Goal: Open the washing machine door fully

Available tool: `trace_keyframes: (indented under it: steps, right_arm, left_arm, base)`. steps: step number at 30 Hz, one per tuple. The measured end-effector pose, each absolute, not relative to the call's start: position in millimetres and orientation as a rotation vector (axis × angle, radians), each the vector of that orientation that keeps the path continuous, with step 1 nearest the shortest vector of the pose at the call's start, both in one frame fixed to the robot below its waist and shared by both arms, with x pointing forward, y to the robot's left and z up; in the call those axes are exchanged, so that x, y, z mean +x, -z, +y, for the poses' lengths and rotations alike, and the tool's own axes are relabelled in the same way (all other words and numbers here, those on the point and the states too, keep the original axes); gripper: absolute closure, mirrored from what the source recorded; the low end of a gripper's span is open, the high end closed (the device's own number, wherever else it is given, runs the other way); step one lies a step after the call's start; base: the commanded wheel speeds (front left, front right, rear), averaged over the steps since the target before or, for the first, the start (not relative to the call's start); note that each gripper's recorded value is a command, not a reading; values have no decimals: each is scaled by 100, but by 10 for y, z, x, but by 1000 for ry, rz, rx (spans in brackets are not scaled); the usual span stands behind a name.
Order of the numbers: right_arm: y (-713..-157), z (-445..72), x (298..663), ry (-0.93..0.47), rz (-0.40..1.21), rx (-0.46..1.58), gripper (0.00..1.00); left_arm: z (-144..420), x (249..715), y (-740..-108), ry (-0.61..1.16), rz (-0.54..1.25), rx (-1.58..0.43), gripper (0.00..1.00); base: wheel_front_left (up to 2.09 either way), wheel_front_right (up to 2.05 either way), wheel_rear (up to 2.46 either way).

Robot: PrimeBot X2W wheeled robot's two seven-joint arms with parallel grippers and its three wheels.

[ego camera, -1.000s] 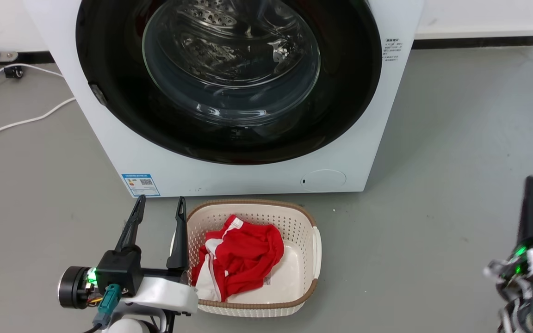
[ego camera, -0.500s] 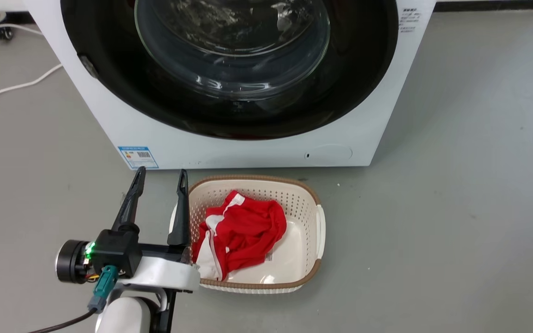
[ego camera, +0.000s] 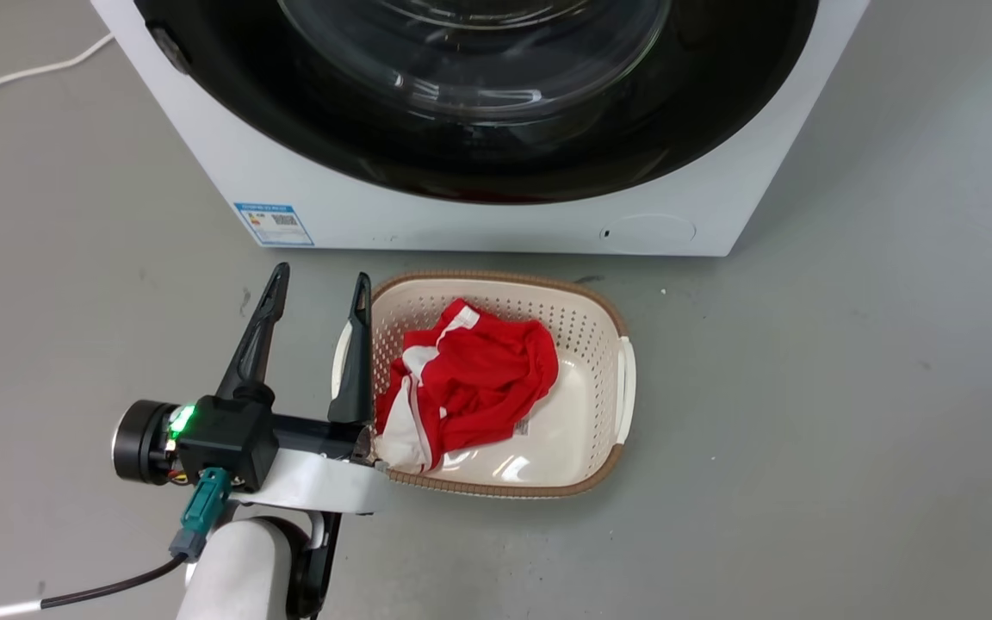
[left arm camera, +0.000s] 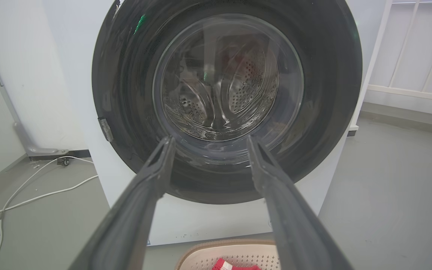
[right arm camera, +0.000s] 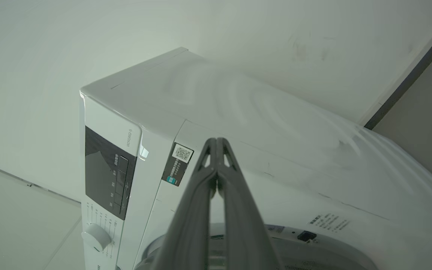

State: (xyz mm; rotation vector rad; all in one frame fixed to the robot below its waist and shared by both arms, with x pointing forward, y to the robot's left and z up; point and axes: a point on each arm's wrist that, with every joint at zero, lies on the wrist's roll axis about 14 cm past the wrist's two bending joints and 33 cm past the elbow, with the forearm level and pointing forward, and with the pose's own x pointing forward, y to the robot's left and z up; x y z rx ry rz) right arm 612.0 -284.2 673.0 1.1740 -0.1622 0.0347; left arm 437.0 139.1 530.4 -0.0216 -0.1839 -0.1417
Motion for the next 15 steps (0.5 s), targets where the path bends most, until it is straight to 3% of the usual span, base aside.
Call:
trace_keyframes:
  steps: [7, 15]
  right_arm:
    - [-6476, -2200, 6469, -155, 115, 1001, 100]
    - [-6009, -1598, 6620, -269, 364, 899, 100]
  left_arm:
    - [1391, 4480, -5224, 145, -172, -19, 0]
    - [1404, 4587, -5097, 145, -149, -15, 0]
  base:
    - [0, 0, 0]
    - [0, 0, 0]
